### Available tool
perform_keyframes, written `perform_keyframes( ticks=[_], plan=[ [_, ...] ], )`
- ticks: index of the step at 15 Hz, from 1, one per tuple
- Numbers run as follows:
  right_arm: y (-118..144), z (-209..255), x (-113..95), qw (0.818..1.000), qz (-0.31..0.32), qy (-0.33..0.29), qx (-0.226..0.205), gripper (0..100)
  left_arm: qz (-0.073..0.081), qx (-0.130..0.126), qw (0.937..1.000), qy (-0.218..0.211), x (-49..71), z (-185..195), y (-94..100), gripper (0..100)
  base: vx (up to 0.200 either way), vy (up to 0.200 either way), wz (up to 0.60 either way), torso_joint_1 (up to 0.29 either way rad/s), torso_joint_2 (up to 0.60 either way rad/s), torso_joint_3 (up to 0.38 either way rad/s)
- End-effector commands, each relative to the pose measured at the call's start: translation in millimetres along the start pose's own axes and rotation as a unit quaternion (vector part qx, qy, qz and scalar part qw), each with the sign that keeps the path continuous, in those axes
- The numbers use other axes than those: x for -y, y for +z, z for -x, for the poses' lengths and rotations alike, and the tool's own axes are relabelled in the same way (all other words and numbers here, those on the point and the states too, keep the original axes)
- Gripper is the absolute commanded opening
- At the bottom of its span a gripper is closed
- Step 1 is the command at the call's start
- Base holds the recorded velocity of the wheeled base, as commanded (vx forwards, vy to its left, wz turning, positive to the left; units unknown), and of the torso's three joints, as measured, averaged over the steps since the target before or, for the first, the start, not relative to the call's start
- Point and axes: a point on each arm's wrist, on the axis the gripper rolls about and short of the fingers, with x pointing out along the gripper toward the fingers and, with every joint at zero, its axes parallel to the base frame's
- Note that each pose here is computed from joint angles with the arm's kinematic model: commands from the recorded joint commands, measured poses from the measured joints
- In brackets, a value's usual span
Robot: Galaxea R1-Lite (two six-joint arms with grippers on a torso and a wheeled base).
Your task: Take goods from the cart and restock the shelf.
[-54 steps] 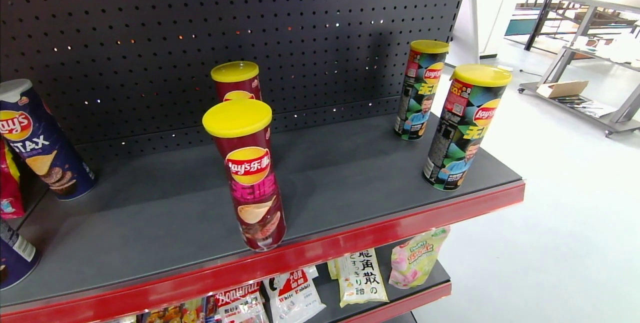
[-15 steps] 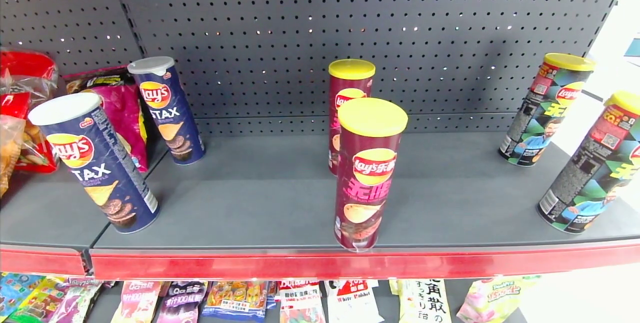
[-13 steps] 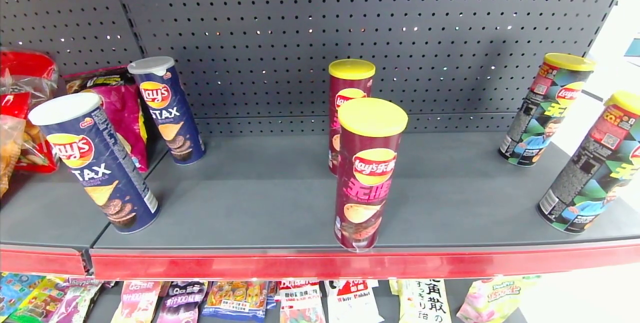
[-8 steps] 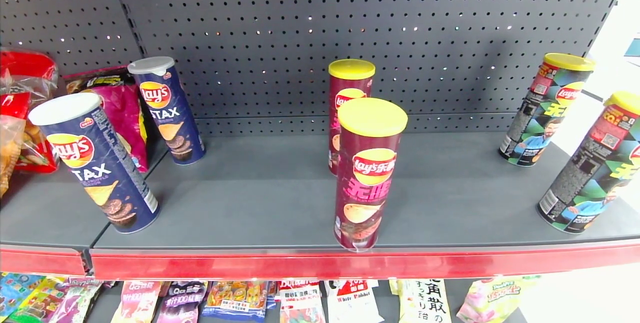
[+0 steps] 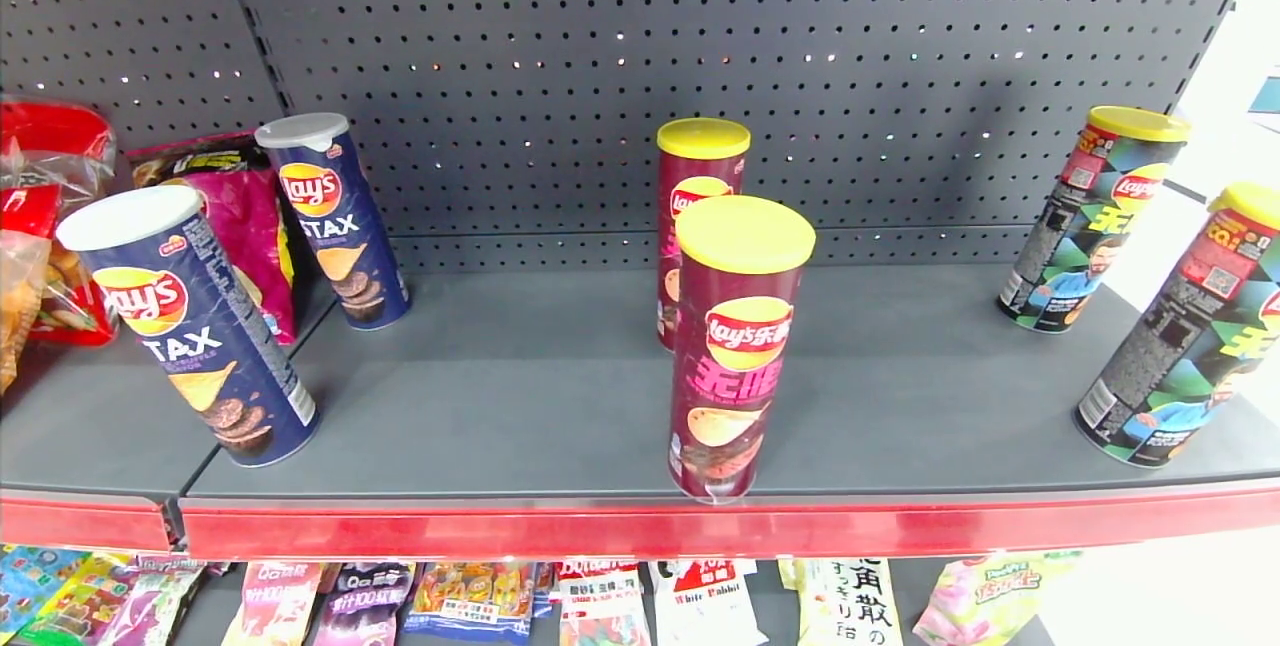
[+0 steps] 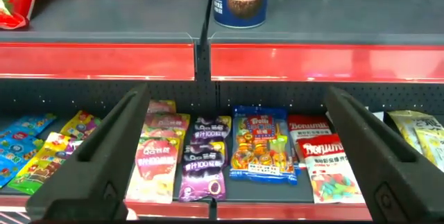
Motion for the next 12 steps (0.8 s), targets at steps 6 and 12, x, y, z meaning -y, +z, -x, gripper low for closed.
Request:
perform_keyframes(
  ticks=[6,12],
  plan=[
    [15,-120,19,0.992,-0.014,0.090,-0.091,100,0.000,0.000,1.0000,0.000,0.0,0,-0.2,100,0.000,0.000,0.00,0.000,0.00,0.000],
    [5,-151,22,0.985,-0.025,0.099,-0.139,100,0.000,0.001,1.0000,0.000,0.0,0,0.0,100,0.000,0.000,0.00,0.000,0.00,0.000]
  ],
)
